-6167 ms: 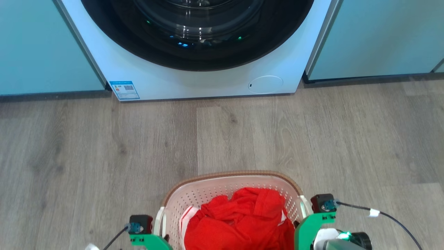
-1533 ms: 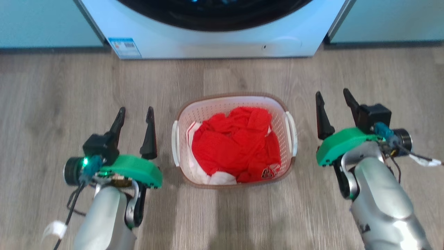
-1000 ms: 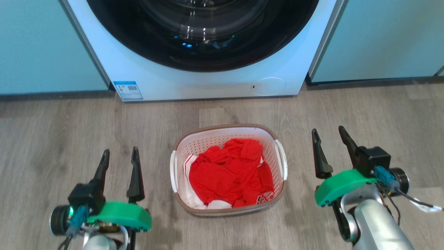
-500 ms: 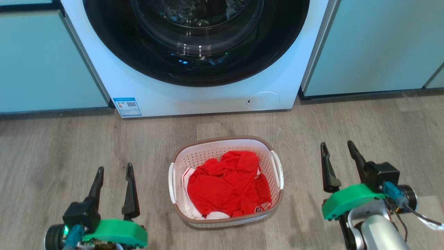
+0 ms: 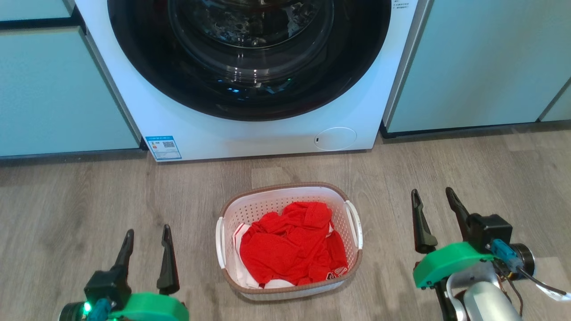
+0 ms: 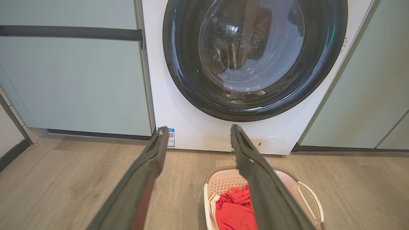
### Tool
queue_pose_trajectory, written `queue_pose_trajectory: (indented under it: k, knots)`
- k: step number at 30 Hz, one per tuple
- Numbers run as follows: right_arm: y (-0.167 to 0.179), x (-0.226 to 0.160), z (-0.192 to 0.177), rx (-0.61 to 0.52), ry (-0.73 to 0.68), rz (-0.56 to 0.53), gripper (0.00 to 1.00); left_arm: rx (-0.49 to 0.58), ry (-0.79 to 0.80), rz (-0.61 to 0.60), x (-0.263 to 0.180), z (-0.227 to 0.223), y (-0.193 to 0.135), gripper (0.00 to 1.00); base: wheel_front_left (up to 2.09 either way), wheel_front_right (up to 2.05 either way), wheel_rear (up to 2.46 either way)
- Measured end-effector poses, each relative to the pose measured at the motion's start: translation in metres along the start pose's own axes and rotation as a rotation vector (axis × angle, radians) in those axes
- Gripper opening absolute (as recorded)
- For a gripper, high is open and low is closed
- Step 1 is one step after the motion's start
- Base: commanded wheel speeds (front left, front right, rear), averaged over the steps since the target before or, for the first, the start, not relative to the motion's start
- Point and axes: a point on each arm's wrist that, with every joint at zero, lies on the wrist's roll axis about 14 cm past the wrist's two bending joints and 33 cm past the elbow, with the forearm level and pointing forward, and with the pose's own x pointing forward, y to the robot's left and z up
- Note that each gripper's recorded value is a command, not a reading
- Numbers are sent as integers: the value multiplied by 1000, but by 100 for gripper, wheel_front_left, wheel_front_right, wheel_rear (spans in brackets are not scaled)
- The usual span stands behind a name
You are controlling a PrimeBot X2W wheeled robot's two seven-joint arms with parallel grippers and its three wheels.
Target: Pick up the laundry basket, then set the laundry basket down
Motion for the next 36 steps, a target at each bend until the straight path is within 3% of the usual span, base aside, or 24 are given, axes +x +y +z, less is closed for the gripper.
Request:
queue_pose_trajectory:
  k: [24, 25, 32, 36]
  knots:
    - [-2, 2, -5, -3, 15, -3, 100, 13, 43, 13, -1, -13, 3, 100, 0, 0, 0]
    - [-2, 2, -5, -3, 16, -3, 0, 13, 44, 12, -1, -13, 3, 0, 0, 0, 0]
    - [-5, -23, -52, 30, 163, -33, 0, 2, 182, 40, -21, -54, 8, 0, 0, 0, 0]
    - [-7, -24, -53, 75, 167, -50, 0, -44, 191, 55, -22, -56, 10, 0, 0, 0, 0]
